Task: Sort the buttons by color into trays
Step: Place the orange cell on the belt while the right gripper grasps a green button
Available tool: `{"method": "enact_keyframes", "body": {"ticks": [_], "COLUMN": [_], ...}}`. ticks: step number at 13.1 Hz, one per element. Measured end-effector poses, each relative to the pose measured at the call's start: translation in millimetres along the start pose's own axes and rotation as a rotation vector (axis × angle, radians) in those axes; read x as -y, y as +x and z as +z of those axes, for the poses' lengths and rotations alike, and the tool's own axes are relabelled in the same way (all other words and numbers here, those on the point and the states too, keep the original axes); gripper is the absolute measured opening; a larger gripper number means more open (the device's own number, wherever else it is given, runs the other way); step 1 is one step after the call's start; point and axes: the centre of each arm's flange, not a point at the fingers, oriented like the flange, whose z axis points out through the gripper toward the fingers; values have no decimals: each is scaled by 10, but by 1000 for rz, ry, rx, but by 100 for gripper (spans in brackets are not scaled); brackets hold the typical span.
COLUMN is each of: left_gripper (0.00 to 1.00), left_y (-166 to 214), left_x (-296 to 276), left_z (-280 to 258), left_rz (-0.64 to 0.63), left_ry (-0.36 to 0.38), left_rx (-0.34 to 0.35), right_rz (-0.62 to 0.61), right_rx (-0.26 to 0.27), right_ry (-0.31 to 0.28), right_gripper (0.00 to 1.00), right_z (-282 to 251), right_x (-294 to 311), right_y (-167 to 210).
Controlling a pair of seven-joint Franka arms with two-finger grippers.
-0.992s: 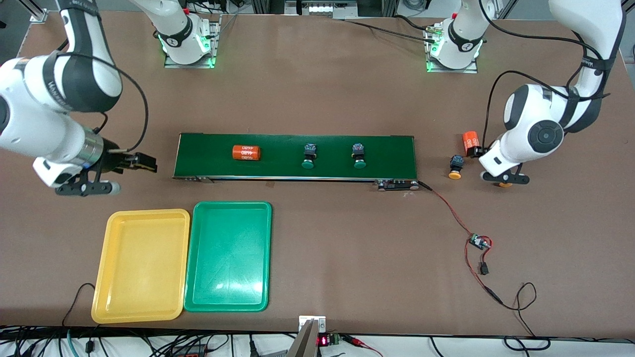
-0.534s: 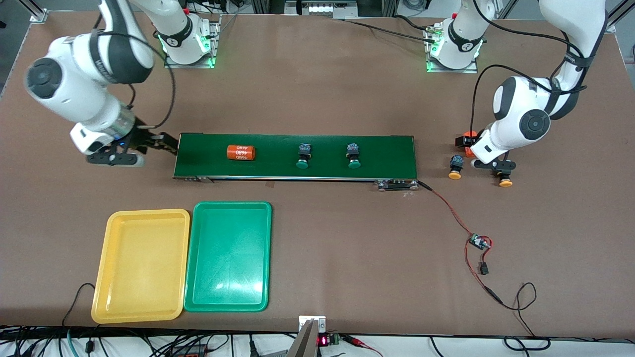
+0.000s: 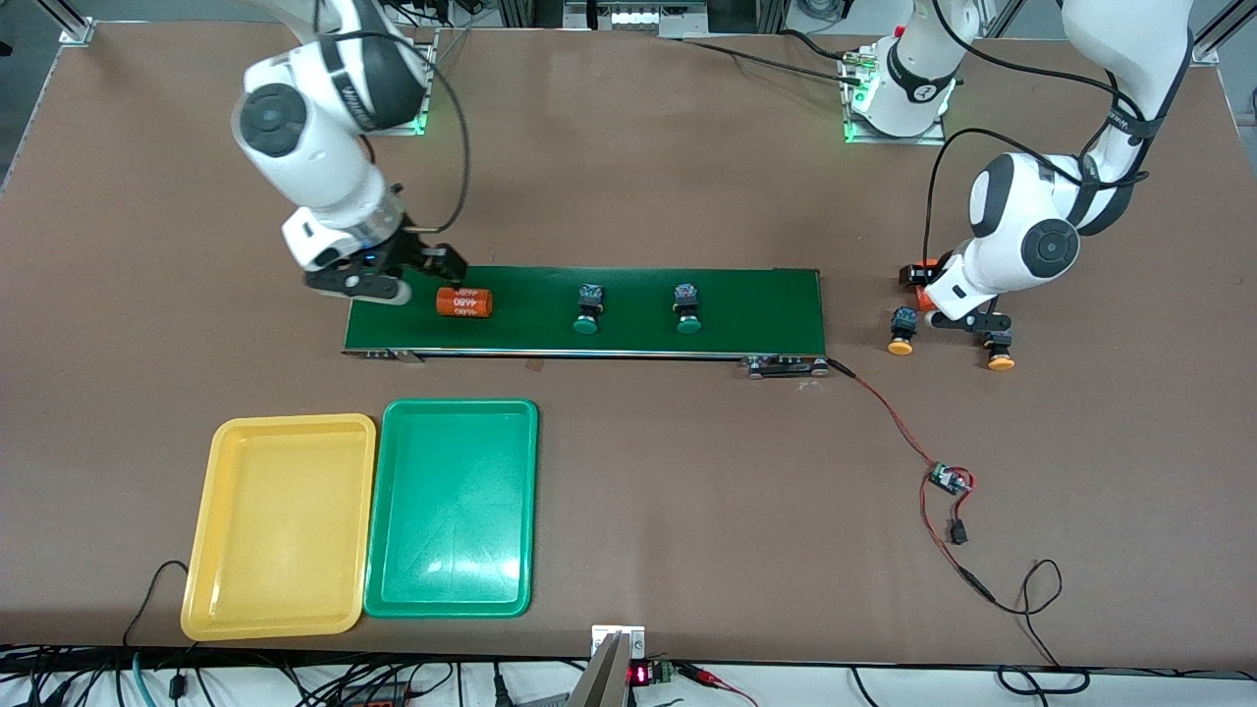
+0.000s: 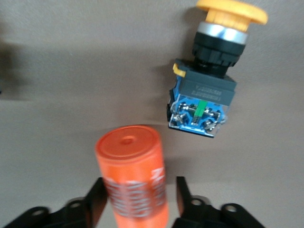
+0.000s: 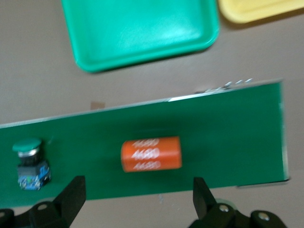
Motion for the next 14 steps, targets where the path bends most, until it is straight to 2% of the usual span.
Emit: {"method": "enact_keyframes", "body": {"ticks": [1,5,7,9,11,14], "left_gripper": [50,50,50,50,50,50], "left_y": [3,29,70,171,280,272], "left_x": [9,77,105,61,-279,-1306], "left_z": [12,-163,-527,-939,-1196,-1358], "left_rz": [-2,-16,-22,-15,37,79], "left_ry": [-2,3,14,24,31,41], "left_rx": [1,16,65,47,0,-46], "right_rz": [-18,-50,-78,-118,-142,-132], "right_rx": [8,11,6,1,1,4], "right_ry": [-7,-15,-17,-21,-23,-29], "right_gripper": [100,100,100,100,100,100], "right_z": [97,325,388,460,526,585], "right_x": [118,309,448,664,823,845], "right_y": [-75,-153,-187,-240,-267,-238]}}
